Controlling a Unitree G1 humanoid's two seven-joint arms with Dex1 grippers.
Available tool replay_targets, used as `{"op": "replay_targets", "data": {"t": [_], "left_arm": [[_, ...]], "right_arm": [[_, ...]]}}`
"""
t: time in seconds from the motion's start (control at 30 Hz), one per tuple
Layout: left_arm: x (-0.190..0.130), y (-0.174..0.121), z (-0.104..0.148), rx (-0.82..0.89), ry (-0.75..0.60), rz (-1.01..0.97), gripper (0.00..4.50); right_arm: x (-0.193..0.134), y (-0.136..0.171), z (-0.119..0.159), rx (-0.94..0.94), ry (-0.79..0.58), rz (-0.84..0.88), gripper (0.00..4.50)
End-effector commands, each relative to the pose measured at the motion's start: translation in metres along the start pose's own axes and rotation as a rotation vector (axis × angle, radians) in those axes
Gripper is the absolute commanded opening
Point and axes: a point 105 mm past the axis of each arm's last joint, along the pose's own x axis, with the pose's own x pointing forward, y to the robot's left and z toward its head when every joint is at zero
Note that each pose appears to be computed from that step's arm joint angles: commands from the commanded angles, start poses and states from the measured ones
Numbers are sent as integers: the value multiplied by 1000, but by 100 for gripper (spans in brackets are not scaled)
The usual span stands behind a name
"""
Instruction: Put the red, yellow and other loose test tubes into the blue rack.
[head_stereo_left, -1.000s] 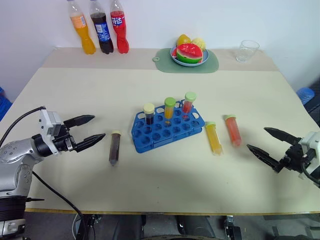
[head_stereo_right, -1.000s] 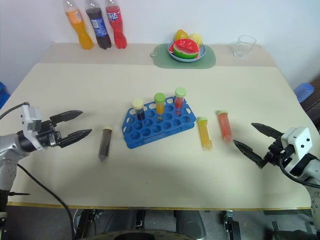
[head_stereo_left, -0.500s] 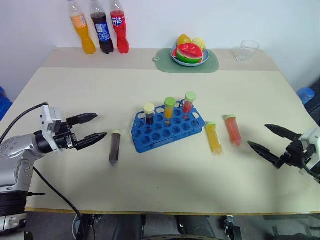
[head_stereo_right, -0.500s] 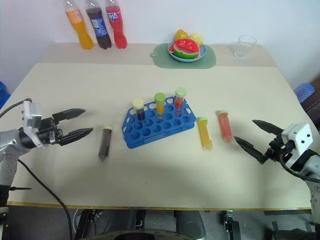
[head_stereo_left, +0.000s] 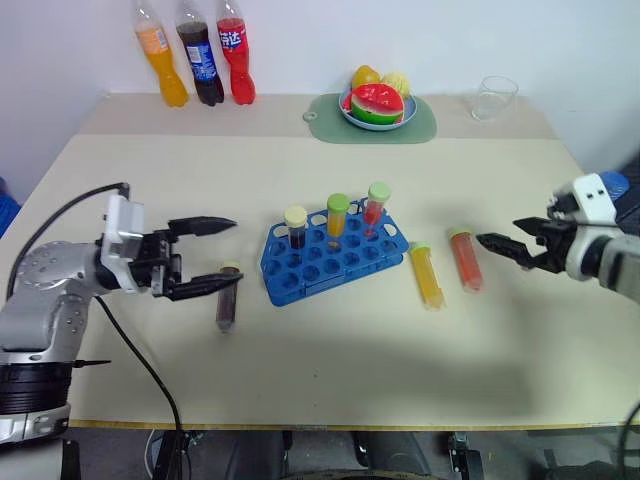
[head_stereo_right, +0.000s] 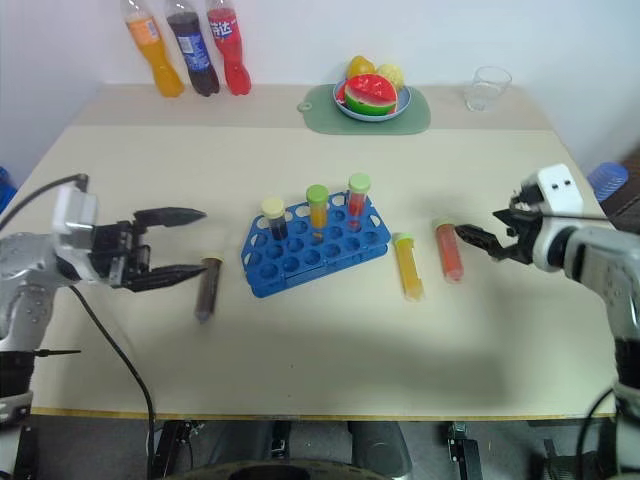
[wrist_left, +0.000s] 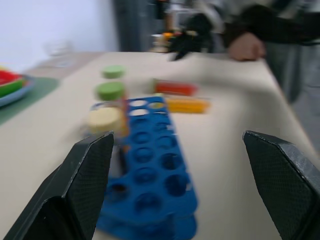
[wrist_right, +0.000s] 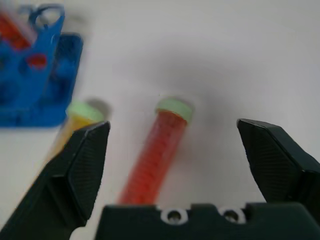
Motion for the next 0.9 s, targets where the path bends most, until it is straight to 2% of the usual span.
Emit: {"op": "replay_targets", "data": {"t": [0.03, 0.13, 0.37, 0.63, 0.73, 0.9], "left_arm": [[7, -5, 8, 51, -8, -36, 422], [9, -7, 8, 49, -10, -41, 422], [7, -14, 4, 30, -11, -24, 422], [5, -20, 0, 5, -9, 17, 422], [5, -22, 0, 3, -5, 22, 430], [4, -23, 0, -1, -3, 36, 430]], "right_arm": [[9, -2, 5, 84, 91, -23, 450], [16, -2, 6, 122, 152, -24, 450], [30, -5, -12, 172, 339, -29, 450], [44, -2, -24, 141, 443, -15, 450], [51, -1, -25, 143, 457, -13, 362], [59, 3, -26, 129, 466, 12, 118]]}}
